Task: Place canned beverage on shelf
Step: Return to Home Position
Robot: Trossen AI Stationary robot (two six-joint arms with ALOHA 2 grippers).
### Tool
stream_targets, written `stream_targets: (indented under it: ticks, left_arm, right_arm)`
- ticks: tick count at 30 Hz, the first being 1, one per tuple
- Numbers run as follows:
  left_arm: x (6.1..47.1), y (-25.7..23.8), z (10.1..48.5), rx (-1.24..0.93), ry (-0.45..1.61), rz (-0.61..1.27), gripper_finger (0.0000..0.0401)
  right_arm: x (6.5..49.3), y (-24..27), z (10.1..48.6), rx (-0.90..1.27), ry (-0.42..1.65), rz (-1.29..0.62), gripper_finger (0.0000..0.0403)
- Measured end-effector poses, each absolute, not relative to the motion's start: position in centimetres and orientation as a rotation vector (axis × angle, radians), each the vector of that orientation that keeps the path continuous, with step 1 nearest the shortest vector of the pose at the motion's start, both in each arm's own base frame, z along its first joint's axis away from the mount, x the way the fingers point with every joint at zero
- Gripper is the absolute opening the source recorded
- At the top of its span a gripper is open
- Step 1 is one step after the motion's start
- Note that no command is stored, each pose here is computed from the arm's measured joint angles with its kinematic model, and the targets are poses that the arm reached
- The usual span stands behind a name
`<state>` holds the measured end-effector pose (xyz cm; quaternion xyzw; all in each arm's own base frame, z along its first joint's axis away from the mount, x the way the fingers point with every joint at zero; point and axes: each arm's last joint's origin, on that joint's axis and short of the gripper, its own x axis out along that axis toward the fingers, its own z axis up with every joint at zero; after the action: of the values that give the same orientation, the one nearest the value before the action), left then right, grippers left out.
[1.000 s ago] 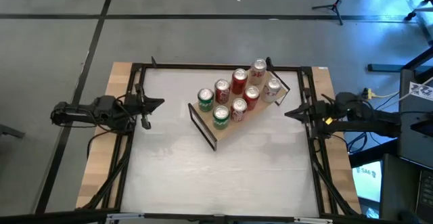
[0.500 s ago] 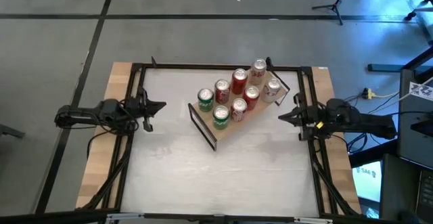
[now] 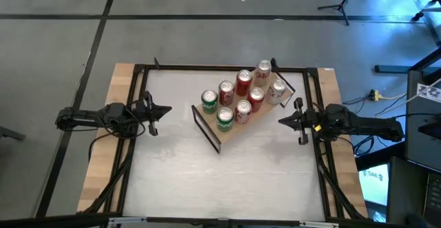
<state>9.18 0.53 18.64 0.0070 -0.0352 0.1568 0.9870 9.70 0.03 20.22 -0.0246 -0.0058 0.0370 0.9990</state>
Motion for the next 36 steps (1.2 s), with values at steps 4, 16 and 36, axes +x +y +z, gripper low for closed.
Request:
stream_targets:
  ticks: [4, 16, 36]
  left_arm:
    - [9.2, 0.5, 18.6, 0.011, -0.072, 0.315, 0.0000]
    - [9.2, 0.5, 18.4, -0.034, -0.055, 0.291, 0.0000]
    - [9.2, 0.5, 17.3, -0.029, 0.058, 0.294, 0.0000]
  right_arm:
    - [9.8, 0.0, 19.9, -0.049, -0.032, 0.051, 0.0005]
    - [10.4, -0.1, 17.2, -0.006, -0.053, 0.052, 0.0005]
    - [10.4, -0.3, 15.9, 0.023, 0.078, -0.037, 0.0005]
